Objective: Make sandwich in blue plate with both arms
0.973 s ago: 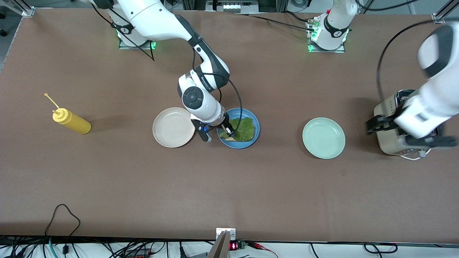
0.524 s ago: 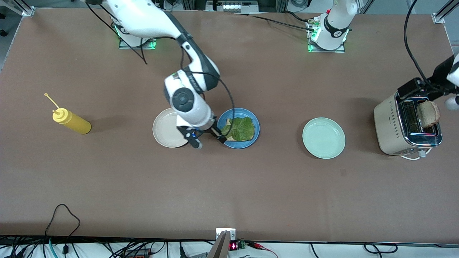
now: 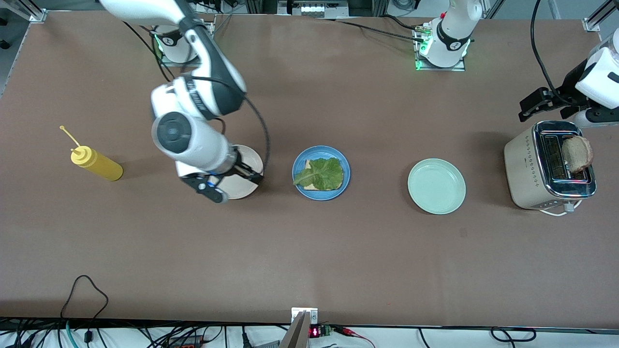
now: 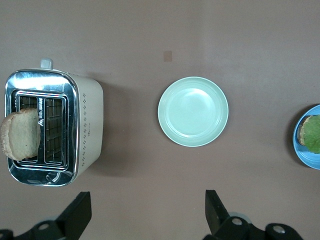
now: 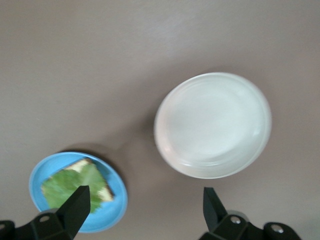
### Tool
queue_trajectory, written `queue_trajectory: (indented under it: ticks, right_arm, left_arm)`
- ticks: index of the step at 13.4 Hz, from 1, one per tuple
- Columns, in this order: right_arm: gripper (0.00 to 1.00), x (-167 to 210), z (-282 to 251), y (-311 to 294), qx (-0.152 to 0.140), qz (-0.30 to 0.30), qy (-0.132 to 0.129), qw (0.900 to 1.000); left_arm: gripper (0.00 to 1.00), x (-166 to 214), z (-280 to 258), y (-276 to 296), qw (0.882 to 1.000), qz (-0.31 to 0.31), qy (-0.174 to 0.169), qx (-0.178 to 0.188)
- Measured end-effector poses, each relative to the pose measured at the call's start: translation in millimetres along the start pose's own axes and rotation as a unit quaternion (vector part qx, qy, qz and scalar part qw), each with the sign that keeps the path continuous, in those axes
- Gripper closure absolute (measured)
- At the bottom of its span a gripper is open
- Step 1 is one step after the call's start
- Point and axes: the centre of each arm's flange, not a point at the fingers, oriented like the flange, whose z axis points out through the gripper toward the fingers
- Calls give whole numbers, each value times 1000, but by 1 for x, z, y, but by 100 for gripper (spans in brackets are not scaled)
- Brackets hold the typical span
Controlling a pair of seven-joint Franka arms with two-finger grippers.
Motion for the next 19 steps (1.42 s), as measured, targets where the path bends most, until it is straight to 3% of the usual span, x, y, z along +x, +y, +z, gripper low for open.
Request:
queue_trajectory:
  ticks: [3,6,9,13,15,19]
  right_arm:
    - [0,25,-30,49,-29,-60,-21,998]
    - [0,35,-47,100,-31,-114,-29,993]
    - [0,47,-55,189,-45,-183,-33,981]
    - [0,80,-63,321,-16,-274,-35,961]
    - [0,91,-63,363,-11,-333,-23,943]
    - [0,112,-64,435,-4,-455,5,891]
  left_arm:
    - [0,0,5,-1,1000,-1,-5,0]
    - [0,0,5,-2,1000,-2,-6,0]
    - [0,0,7,-1,1000,-2,-7,1]
    - [0,0,8,-1,1000,-2,-8,0]
    - [0,0,8,-1,1000,-2,-8,0]
    - [0,0,7,-4,1000,-3,-7,0]
